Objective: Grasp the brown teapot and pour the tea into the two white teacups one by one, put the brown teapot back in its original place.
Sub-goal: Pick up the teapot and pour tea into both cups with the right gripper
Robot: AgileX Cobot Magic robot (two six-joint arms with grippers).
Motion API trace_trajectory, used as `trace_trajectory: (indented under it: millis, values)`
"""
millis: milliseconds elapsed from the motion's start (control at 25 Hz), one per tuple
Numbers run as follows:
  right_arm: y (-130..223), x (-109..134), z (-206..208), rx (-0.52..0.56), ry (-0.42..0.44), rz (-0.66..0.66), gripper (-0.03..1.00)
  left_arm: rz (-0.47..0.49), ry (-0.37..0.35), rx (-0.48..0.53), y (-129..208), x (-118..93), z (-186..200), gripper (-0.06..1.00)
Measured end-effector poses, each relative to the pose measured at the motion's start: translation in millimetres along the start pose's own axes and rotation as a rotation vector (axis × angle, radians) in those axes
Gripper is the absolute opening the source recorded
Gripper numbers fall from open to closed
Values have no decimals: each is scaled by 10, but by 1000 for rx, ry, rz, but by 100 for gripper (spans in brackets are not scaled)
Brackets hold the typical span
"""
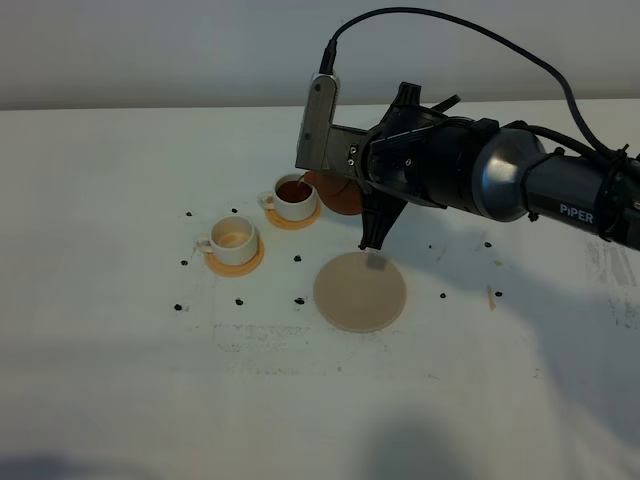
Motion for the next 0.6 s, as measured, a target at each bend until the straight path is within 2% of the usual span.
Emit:
trace_trajectory:
  millis: [320, 600]
  values:
    - [0, 2, 0, 0, -2, -3, 9, 0, 0, 0, 0, 0, 0, 54]
    - [-4, 32, 1, -2, -32, -77, 9, 0, 0, 0, 0, 0, 0, 54]
Point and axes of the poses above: a point on each arm's last joint axis where the gripper is mounted, z pointing back along that axis away from the gripper, x along the wrist's bending axis when the last joint is at zero, y = z × x, the point moved 1 cm from there along -z, pointing out along that axis toward the gripper, and after that the axes turned 3 degrees about -z, right-handed, at the moved point
